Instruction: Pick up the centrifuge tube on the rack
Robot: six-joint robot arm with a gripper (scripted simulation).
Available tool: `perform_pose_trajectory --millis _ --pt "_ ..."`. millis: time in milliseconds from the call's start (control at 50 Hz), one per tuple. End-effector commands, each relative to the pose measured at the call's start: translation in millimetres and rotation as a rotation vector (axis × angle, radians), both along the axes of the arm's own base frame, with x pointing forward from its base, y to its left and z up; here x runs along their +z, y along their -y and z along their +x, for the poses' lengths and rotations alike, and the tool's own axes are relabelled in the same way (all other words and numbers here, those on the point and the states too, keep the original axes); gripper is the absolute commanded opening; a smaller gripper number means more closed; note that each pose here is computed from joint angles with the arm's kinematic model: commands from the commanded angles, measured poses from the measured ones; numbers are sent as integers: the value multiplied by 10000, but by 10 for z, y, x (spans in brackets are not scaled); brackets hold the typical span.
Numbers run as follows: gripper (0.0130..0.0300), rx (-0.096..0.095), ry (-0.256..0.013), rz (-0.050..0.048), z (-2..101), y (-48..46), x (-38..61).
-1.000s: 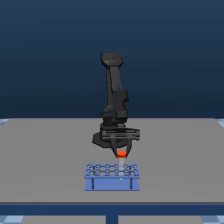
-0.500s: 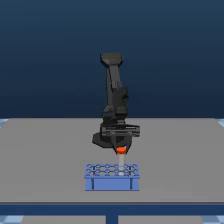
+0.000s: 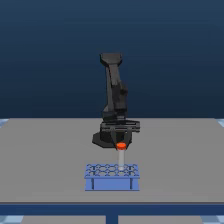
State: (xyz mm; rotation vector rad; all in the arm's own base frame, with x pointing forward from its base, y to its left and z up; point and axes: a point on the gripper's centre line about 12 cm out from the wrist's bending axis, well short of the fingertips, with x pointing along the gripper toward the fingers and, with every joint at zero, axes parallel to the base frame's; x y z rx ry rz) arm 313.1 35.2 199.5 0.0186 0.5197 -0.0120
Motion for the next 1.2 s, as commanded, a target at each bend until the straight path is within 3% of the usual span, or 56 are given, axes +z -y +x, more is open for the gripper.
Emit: perform_pose_trajectory --millis 20,1200 --pt "130 160 -47 -148 -2 -8 25" --pt "130 160 -47 -148 -2 -8 385"
